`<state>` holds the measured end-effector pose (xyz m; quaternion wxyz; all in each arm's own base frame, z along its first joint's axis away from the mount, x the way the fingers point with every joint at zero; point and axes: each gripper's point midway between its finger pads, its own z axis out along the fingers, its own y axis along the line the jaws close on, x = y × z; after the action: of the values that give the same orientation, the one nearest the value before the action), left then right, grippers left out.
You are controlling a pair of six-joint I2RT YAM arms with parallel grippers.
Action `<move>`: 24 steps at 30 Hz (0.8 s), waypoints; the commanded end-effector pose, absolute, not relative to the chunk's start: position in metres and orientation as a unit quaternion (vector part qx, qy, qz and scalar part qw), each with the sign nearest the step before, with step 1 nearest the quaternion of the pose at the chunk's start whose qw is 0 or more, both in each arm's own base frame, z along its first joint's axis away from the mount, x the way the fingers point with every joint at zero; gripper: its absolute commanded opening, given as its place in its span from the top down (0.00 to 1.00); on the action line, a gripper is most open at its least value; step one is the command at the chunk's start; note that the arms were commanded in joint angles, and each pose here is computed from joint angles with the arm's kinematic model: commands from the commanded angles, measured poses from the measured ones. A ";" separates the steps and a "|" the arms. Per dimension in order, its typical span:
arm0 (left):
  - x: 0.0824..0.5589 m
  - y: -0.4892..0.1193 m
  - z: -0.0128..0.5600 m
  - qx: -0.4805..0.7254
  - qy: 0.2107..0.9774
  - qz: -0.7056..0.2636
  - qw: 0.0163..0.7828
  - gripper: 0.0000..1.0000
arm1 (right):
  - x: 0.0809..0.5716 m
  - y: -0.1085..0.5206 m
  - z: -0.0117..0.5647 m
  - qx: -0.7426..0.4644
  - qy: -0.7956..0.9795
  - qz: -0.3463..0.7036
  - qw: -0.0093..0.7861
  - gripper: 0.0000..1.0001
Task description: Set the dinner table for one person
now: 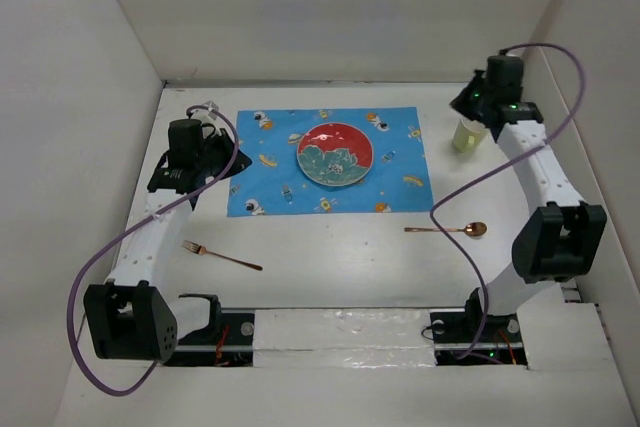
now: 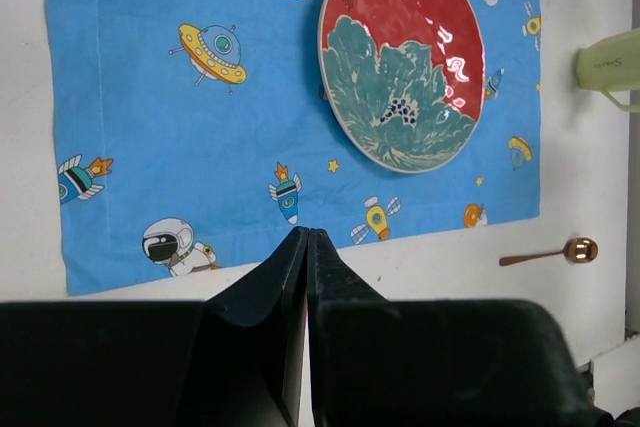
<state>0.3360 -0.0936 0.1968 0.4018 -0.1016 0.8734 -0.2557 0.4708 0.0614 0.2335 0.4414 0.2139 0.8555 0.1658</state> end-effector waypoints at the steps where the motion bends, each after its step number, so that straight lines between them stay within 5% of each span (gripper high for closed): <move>1: 0.341 -0.097 0.211 -0.076 0.862 -0.266 0.424 1.00 | 0.467 -0.039 0.249 0.309 0.820 0.022 0.482 0.95; 2: 0.341 -0.097 0.211 -0.075 0.862 -0.266 0.424 1.00 | 0.463 -0.063 0.246 0.333 0.813 -0.003 0.477 0.68; 3: 0.341 -0.097 0.211 -0.075 0.862 -0.266 0.425 0.96 | 0.462 -0.076 0.242 0.344 0.811 -0.018 0.473 0.54; 5: 0.342 -0.097 0.209 -0.075 0.863 -0.266 0.423 0.75 | 0.467 -0.098 0.217 0.359 0.826 -0.035 0.434 0.41; 10: 0.342 -0.100 0.206 -0.073 0.863 -0.272 0.418 0.69 | 0.478 -0.110 0.185 0.367 0.843 -0.048 0.390 0.41; 14: 0.340 -0.101 0.203 -0.073 0.864 -0.276 0.414 0.69 | 0.490 -0.112 0.161 0.362 0.855 -0.043 0.368 0.50; 15: 0.339 -0.101 0.203 -0.073 0.864 -0.276 0.415 0.69 | 0.493 -0.112 0.154 0.363 0.859 -0.043 0.358 0.66; 18: 0.338 -0.100 0.203 -0.073 0.864 -0.274 0.415 0.68 | 0.499 -0.113 0.146 0.361 0.863 -0.045 0.350 0.76; 20: 0.338 -0.100 0.203 -0.074 0.864 -0.273 0.417 0.69 | 0.501 -0.115 0.152 0.363 0.861 -0.046 0.353 1.00; 24: 0.338 -0.100 0.202 -0.075 0.864 -0.274 0.415 0.69 | 0.515 -0.098 0.209 0.335 0.833 -0.037 0.439 1.00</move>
<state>0.3363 -0.0988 0.1952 0.3977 -0.0857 0.8737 -0.2668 0.4864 -0.1062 0.1167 0.3134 0.3550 0.8789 -0.0576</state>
